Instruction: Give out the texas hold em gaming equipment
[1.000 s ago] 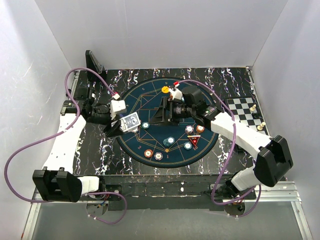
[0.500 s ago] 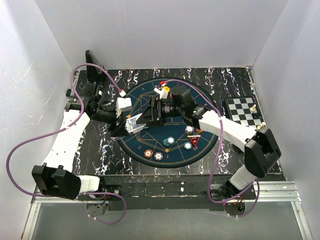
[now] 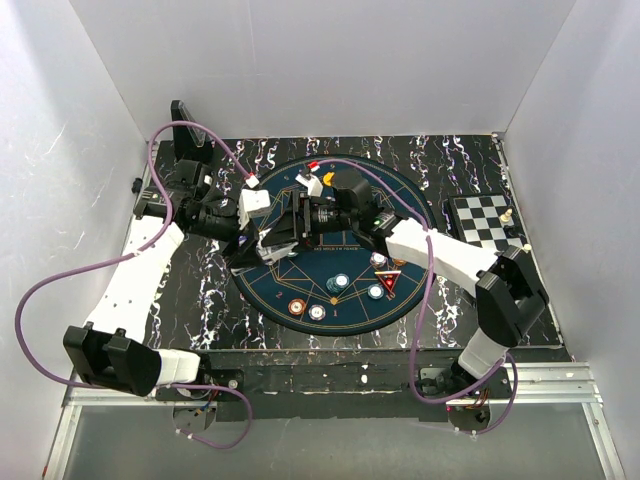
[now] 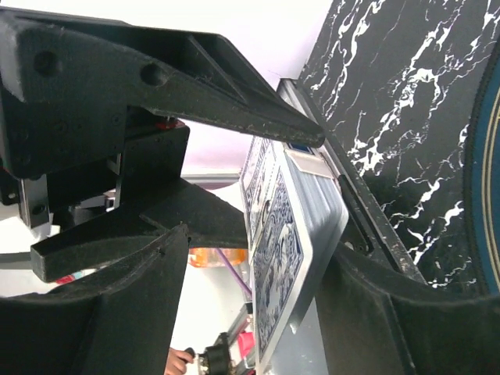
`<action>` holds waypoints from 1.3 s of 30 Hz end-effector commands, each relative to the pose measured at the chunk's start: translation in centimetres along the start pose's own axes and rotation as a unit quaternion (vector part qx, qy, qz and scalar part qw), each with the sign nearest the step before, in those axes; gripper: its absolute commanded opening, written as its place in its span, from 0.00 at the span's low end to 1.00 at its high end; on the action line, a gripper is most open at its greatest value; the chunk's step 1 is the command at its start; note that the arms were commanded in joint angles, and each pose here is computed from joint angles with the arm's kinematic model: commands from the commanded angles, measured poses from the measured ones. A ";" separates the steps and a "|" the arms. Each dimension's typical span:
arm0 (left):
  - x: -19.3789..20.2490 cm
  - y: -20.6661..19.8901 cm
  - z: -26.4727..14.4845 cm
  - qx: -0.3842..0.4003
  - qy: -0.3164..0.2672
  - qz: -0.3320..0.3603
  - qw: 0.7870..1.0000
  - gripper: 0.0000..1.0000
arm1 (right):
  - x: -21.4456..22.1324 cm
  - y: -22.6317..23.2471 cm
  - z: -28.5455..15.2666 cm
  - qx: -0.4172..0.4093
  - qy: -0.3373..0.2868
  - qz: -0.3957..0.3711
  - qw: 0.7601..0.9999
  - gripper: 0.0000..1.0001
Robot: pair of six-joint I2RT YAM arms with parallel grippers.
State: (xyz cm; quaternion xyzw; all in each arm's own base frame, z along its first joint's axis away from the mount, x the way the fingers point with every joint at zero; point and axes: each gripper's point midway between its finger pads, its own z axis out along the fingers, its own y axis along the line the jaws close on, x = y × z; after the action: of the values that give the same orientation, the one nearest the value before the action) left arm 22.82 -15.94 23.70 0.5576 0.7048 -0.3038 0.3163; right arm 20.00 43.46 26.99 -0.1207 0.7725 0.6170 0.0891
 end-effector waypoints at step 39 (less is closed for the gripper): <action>0.8 2.3 -0.1 -0.110 0.006 0.032 0.993 0.98 | -0.6 0.8 0.3 -0.040 -0.025 0.044 0.998 0.18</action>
State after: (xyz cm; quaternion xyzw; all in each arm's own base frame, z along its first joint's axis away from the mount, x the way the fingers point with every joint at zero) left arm 23.58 -14.92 22.57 0.5472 0.7212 -0.2322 0.3557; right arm 20.43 44.03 24.24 -0.0502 0.7751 0.6284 0.0433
